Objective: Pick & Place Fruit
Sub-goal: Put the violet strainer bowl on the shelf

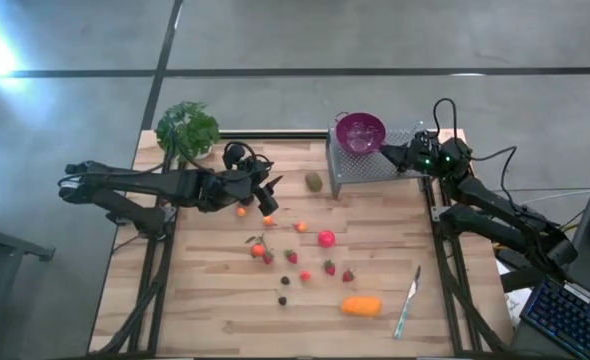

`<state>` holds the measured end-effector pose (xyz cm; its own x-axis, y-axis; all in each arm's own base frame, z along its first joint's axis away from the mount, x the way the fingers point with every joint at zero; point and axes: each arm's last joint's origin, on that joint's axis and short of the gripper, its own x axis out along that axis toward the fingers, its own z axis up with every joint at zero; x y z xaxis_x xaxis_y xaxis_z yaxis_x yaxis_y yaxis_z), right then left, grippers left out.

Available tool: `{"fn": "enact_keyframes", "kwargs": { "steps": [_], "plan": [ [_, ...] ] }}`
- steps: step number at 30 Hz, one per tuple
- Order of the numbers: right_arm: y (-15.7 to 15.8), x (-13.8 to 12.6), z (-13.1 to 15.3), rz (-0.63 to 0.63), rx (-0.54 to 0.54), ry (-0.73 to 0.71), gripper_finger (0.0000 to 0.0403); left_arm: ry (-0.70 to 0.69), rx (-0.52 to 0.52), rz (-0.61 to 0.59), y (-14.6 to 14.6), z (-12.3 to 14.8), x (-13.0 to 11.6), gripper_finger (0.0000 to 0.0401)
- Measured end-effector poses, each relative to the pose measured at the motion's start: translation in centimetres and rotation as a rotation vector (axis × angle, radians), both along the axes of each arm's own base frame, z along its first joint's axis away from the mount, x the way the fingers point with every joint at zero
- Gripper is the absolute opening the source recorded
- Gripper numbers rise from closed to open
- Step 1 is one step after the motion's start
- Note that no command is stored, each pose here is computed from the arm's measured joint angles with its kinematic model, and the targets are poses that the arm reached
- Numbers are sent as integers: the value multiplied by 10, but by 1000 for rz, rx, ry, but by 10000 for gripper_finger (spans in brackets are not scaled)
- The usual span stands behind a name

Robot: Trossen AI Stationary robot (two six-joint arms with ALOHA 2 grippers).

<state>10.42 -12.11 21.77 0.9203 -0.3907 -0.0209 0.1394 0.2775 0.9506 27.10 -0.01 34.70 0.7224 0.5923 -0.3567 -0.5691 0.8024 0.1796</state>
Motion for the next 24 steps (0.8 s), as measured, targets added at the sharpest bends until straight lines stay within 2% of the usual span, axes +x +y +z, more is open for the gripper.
{"fn": "enact_keyframes", "kwargs": {
  "steps": [12,17,20,24],
  "plan": [
    [0,-2,48,3,-25,378,185,0,0,0,0,0,0,200],
    [4,-8,50,-26,8,539,195,0,0,0,0,0,0,200],
    [5,-9,45,-20,30,592,194,0,-1,0,0,0,0,200],
    [6,-9,48,-9,13,578,185,0,-1,1,0,0,0,200]
  ]
}}
